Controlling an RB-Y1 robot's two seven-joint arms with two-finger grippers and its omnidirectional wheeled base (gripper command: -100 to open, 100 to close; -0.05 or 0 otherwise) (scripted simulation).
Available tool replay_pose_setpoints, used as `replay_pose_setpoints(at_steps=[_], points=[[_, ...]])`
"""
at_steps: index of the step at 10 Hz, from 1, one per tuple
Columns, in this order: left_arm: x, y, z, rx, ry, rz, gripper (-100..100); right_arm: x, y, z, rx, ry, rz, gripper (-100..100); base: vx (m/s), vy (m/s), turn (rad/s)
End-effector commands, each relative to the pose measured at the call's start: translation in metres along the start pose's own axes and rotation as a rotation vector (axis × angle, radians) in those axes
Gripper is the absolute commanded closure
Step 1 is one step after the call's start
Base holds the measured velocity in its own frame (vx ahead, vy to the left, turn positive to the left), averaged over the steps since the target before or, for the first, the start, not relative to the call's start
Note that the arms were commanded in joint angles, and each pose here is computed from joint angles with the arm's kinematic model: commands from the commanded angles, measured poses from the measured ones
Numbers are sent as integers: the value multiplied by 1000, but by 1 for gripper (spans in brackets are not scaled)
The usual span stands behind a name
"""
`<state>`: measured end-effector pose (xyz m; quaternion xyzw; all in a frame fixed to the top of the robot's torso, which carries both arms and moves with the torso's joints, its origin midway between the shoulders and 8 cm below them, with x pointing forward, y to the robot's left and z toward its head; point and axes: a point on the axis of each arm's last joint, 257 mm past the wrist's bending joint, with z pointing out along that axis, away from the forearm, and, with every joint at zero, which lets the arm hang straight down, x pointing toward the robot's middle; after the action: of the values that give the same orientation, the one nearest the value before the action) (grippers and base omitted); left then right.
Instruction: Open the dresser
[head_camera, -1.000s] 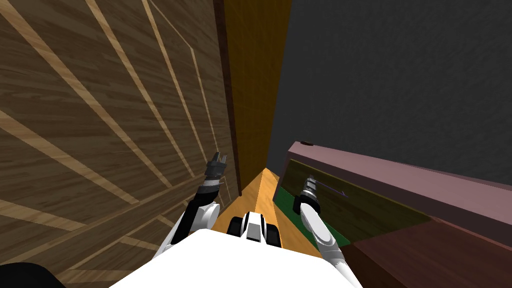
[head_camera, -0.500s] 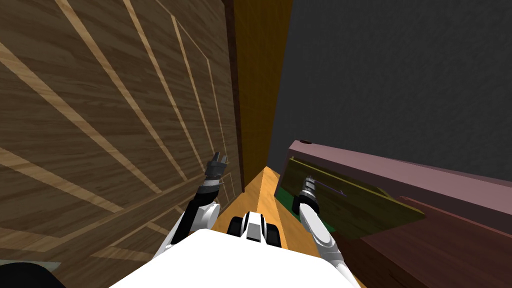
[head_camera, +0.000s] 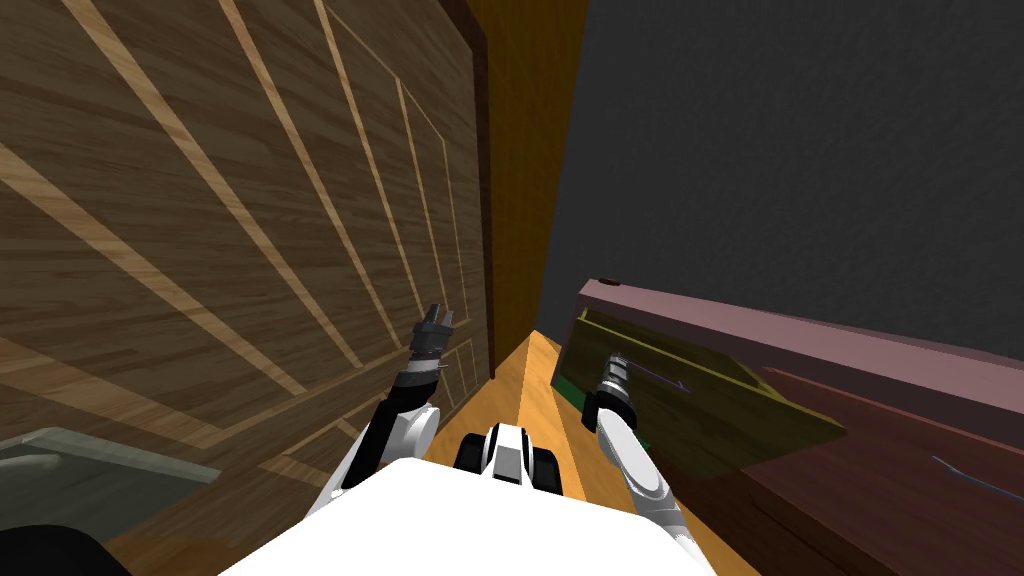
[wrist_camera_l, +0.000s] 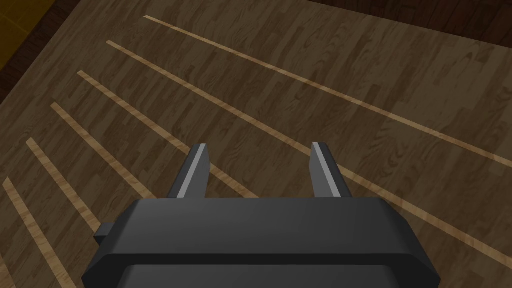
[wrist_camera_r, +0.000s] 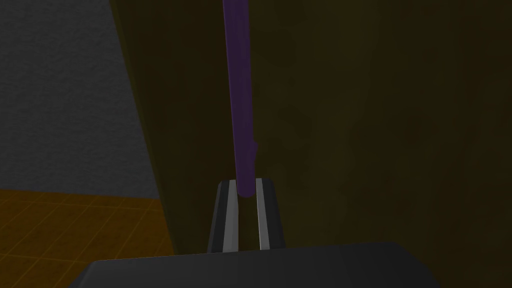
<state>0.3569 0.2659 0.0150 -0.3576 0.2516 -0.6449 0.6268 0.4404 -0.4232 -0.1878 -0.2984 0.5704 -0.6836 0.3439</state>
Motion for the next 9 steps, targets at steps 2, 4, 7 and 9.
replay_pose_setpoints(at_steps=[2, 4, 7, 9], points=[[0, 0, 0, 0, 0, 0, 0, -5, -6, 3, -12, -8, 0, -100, -6, 13, -54], [0, 0, 0, 0, 0, 0, 0, -10, -16, 7, -15, -19, 5, -100, 11, 7, -66], [0, 0, 0, 0, 0, 0, 0, -18, -32, 12, -14, -39, 15, -100, 7, 12, -61], [0, 0, 0, 0, 0, 0, 0, -20, -37, 14, -12, -46, 8, -100, 1, 11, -44]])
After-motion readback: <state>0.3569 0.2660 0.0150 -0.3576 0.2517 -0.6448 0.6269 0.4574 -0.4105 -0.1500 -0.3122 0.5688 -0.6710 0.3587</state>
